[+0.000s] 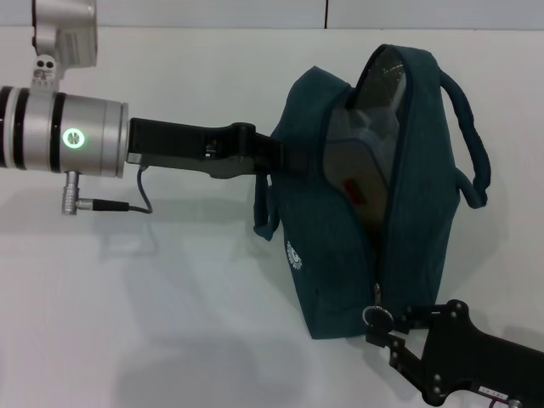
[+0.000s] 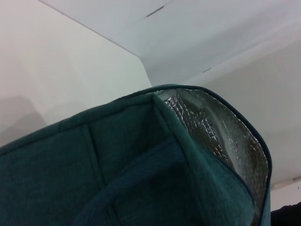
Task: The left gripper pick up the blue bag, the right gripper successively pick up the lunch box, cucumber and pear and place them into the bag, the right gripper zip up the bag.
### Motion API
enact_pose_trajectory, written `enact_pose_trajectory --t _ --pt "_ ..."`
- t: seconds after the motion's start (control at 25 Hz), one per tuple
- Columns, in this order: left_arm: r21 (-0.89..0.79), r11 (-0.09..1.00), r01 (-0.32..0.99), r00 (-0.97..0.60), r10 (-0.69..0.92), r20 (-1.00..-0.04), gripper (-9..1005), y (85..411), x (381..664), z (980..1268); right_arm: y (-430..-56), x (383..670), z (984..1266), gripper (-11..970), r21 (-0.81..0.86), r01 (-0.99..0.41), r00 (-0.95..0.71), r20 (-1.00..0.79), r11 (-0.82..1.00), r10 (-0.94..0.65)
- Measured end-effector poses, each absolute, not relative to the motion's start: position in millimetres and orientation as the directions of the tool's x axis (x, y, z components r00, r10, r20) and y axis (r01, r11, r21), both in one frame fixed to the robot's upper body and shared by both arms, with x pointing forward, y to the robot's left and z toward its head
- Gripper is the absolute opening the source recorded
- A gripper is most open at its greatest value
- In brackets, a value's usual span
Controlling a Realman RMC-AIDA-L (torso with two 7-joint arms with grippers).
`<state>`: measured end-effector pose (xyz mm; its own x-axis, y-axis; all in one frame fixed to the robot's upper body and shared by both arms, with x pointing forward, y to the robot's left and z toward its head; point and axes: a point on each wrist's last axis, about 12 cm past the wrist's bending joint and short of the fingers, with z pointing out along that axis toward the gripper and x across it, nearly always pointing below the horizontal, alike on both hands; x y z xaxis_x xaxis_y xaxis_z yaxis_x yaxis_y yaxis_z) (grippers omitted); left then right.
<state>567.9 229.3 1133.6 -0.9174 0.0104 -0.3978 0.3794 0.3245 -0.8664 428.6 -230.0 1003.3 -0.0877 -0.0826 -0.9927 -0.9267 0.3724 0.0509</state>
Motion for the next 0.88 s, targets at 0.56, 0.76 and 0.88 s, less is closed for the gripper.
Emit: enact_pose_trajectory --t 0.56,0.76,0.88 --pt "-0.867 0.319 0.382 -0.917 0.016 -0.398 44 226.3 568.0 1133.9 -231.7 428.0 1002.3 138 0.051 -0.921 -0.09 -0.993 0.387 -0.082" --pt "-0.867 0.319 0.382 -0.917 0.016 -0.398 46 226.3 568.0 1133.9 -231.7 428.1 1002.4 139 0.051 -0.921 -0.089 -0.993 0.387 -0.082" --pt "-0.867 0.319 0.382 -0.917 0.016 -0.399 47 226.3 568.0 1134.0 -231.8 427.8 1002.2 139 0.051 -0.92 -0.09 -0.993 0.388 -0.083"
